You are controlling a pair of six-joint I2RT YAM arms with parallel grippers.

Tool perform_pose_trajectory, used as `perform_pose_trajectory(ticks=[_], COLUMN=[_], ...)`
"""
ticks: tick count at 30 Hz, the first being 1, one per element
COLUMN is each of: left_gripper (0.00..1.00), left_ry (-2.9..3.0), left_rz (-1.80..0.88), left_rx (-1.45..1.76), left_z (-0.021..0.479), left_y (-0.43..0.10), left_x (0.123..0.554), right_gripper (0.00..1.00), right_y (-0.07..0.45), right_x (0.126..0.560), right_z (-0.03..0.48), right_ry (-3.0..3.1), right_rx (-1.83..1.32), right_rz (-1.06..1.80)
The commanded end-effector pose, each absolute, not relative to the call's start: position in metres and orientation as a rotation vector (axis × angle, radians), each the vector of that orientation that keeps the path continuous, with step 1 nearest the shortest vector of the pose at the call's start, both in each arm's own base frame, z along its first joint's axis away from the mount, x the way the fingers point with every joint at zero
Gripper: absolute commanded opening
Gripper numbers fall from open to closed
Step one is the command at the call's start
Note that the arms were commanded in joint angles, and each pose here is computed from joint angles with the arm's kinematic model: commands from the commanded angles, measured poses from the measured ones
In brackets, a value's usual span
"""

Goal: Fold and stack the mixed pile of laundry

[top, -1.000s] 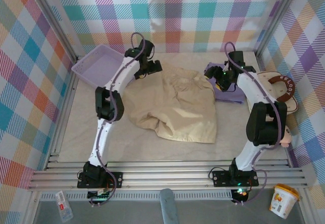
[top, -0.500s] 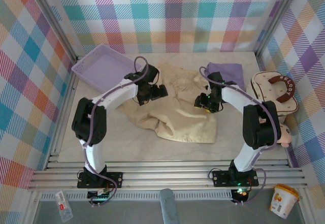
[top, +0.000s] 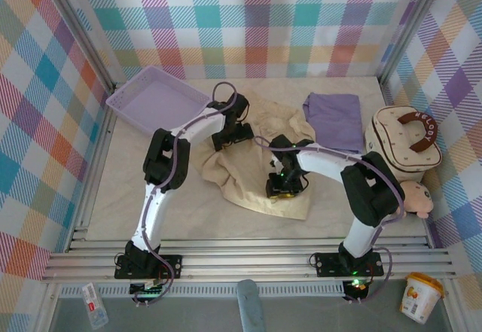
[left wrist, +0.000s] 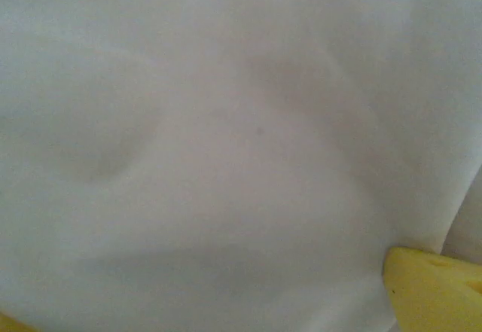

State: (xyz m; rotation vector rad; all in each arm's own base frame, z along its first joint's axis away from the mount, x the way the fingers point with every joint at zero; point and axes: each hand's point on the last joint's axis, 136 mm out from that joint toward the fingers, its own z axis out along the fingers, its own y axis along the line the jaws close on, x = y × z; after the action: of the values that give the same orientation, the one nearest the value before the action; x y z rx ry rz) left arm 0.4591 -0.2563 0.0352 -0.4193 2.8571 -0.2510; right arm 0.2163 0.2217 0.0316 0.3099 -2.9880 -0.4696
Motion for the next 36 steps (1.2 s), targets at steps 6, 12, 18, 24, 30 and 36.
perform_pose_trajectory(ticks=[6, 12, 18, 24, 30, 36], left_gripper=[1.0, 1.0, 0.99, 0.96, 0.94, 0.93], left_ry=[2.868, 2.884, 2.887, 2.909, 2.949, 2.988], left_rz=[-0.099, -0.213, -0.376, -0.384, -0.303, -0.265], left_rx=[-0.238, -0.216, -0.425, -0.541, -0.592, -0.591], left_z=[0.074, 0.117, 0.093, 0.052, 0.027, 0.02], left_y=[-0.233, -0.223, -0.217, -0.225, -0.221, -0.217], left_x=[0.472, 0.422, 0.374, 0.37, 0.37, 0.362], right_gripper=[0.47, 0.48, 0.53, 0.54, 0.62, 0.32], right_y=[0.242, 0.167, 0.12, 0.129, 0.108, 0.112], right_x=[0.25, 0.334, 0.407, 0.477, 0.507, 0.516], right_z=[0.108, 0.116, 0.088, 0.086, 0.055, 0.044], right_ry=[-3.103, -3.344, -3.439, -3.495, -3.444, -3.419], right_rx=[0.442, 0.149, 0.111, 0.106, 0.036, 0.067], right_rz=[-0.731, -0.494, -0.095, -0.007, 0.309, 0.283])
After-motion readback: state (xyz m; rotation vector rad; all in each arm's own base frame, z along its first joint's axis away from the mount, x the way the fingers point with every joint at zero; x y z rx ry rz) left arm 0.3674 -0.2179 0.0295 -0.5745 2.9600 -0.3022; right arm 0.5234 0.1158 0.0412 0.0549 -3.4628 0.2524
